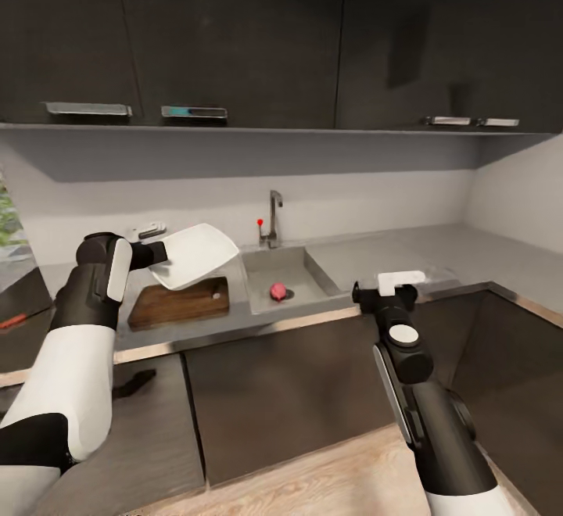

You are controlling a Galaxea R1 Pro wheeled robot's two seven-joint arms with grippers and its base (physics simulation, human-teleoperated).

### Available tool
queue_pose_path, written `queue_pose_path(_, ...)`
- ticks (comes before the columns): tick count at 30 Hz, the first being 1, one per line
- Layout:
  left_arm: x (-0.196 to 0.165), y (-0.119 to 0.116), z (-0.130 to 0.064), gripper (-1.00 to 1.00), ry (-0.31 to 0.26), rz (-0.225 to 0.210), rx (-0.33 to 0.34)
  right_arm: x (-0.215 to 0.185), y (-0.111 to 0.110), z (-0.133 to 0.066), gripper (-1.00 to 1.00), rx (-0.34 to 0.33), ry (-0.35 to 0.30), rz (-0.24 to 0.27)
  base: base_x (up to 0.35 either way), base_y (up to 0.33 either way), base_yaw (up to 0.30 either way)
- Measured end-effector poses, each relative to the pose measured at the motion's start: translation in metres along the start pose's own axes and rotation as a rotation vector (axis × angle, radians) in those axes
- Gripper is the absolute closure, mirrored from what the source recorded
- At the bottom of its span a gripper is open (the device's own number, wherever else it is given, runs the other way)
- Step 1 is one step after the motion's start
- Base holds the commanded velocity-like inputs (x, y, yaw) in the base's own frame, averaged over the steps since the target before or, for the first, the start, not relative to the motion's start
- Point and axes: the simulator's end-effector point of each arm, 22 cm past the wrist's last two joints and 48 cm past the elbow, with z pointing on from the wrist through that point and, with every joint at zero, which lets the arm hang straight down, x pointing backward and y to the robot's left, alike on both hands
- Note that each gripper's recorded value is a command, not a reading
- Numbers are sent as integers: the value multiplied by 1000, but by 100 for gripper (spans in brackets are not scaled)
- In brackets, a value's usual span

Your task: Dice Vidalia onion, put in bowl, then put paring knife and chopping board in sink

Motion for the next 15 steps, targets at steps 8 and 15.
queue_pose_path(8,2,3,2,100,8,1,-5,0,-1,0,-100,1,0,0,201,249,61)
queue_pose_path(15,7,3,4,100,20,1,-5,0,-1,0,-100,1,0,0,205,244,2)
